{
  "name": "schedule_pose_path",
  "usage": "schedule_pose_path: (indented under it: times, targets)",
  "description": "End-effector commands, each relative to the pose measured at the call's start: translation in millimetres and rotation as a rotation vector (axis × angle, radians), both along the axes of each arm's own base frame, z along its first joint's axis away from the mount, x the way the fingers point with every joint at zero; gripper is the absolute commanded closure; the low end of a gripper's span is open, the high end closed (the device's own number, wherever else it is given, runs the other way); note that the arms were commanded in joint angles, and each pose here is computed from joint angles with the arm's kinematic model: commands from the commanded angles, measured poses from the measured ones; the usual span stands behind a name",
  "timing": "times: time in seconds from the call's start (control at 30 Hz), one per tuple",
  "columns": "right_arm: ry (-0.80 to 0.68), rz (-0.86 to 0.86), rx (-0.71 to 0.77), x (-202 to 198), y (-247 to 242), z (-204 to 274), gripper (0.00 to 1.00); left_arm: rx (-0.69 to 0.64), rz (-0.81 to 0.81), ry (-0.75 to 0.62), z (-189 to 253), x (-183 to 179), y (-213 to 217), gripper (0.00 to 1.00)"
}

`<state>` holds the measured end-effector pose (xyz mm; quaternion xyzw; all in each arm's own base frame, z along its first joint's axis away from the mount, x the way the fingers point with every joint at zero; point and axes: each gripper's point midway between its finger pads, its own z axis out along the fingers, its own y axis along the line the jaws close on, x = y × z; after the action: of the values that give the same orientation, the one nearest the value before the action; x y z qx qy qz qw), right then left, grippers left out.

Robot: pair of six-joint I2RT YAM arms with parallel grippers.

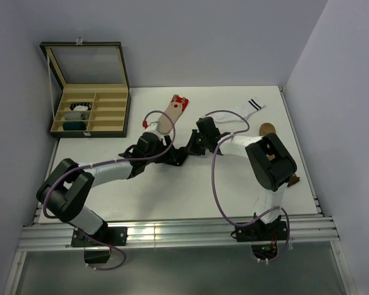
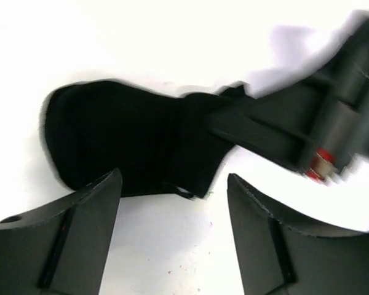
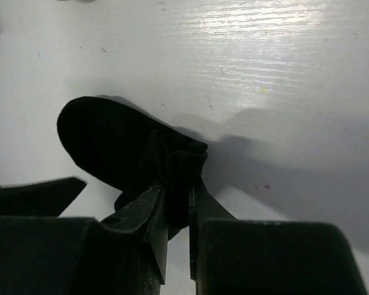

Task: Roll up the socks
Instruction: Roll the sock at the center of the board.

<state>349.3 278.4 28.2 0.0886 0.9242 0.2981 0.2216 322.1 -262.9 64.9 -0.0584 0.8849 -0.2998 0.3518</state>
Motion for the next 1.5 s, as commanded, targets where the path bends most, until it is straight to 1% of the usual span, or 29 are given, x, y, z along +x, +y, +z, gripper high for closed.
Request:
schedule_pose_path:
  times: [0.0, 0.03, 0.07, 0.17, 0.23, 0.33, 0.43, 0.57, 0.77, 0.97, 1.0, 1.03, 1.07, 1.13, 1.17, 1.2, 1.23, 1.27, 1.33, 1.43, 1.47]
  targets:
    - [0.04, -0.032, -0.086, -4.8, -12.3, 1.9, 1.0, 0.273, -0.053, -0.275, 33.9, 8.8, -1.0, 0.25]
    - [0.05, -0.031, -0.088, -5.5, -11.6, 0.8, 1.0, 0.292, -0.105, -0.319, 38.1, -0.8, -16.3, 0.24]
    - [0.045, -0.03, -0.084, -2.9, -9.8, 4.2, 1.0, 0.328, -0.138, -0.382, 46.2, 0.3, -22.7, 0.23]
    - [0.063, -0.026, -0.078, -4.8, -6.6, 5.2, 1.0, 0.403, -0.222, -0.471, 49.3, -6.4, -43.5, 0.21]
    - [0.071, -0.023, -0.072, -5.5, -5.1, 6.3, 1.0, 0.449, -0.256, -0.494, 43.1, -10.9, -53.5, 0.21]
    - [0.07, -0.021, -0.066, -5.3, -4.0, 8.6, 1.0, 0.526, -0.279, -0.532, 39.4, -6.7, -61.7, 0.21]
    - [0.078, -0.019, -0.063, -5.8, -3.1, 8.9, 1.0, 0.572, -0.301, -0.55, 32.6, -6.0, -70.3, 0.23]
    - [0.089, -0.017, -0.058, -7.3, -2.0, 8.5, 1.0, 0.647, -0.325, -0.527, 9.8, -8.3, -74.4, 0.26]
    - [0.094, -0.007, -0.042, -7.3, 1.6, 10.4, 1.0, 0.753, -0.328, -0.491, -11.7, -12.9, -72.4, 0.34]
    - [0.098, -0.01, -0.032, -6.6, 3.0, 12.0, 1.0, 0.858, -0.332, -0.448, -32.5, -14.7, -65.0, 0.47]
    - [0.097, -0.008, -0.031, -6.6, 3.8, 12.5, 1.0, 0.871, -0.335, -0.444, -35.2, -16.0, -64.5, 0.53]
    - [0.097, -0.008, -0.031, -6.6, 3.8, 12.5, 1.0, 0.876, -0.337, -0.441, -36.1, -16.8, -65.1, 0.54]
    - [0.098, -0.006, -0.029, -7.0, 4.2, 12.7, 1.0, 0.899, -0.344, -0.425, -42.7, -18.6, -61.9, 0.59]
    - [0.104, -0.005, -0.023, -8.0, 4.3, 12.3, 1.0, 0.916, -0.336, -0.406, -46.9, -18.5, -59.6, 0.63]
    - [0.101, -0.004, -0.018, -7.3, 5.4, 13.2, 1.0, 0.936, -0.344, -0.391, -52.4, -20.6, -56.5, 0.68]
    - [0.105, -0.002, -0.009, -8.1, 6.8, 14.0, 1.0, 0.942, -0.347, -0.386, -54.4, -21.5, -55.9, 0.8]
    - [0.107, -0.004, -0.005, -7.9, 6.8, 14.2, 1.0, 0.947, -0.346, -0.38, -54.9, -21.4, -53.7, 0.86]
    - [0.105, -0.003, -0.001, -7.8, 6.7, 15.3, 1.0, 0.946, -0.35, -0.378, -55.4, -22.6, -53.7, 0.99]
    - [0.104, -0.005, 0.012, -7.7, 7.1, 17.5, 0.99, 0.931, -0.354, -0.377, -52.8, -24.5, -54.2, 0.99]
    - [0.082, -0.023, 0.038, -4.4, 5.1, 26.1, 0.87, 0.891, -0.372, -0.378, -46.7, -27.8, -59.3, 0.99]
    - [0.054, -0.026, 0.061, -1.6, 5.8, 35.5, 0.78, 0.877, -0.373, -0.38, -44.1, -28.2, -61.4, 0.99]
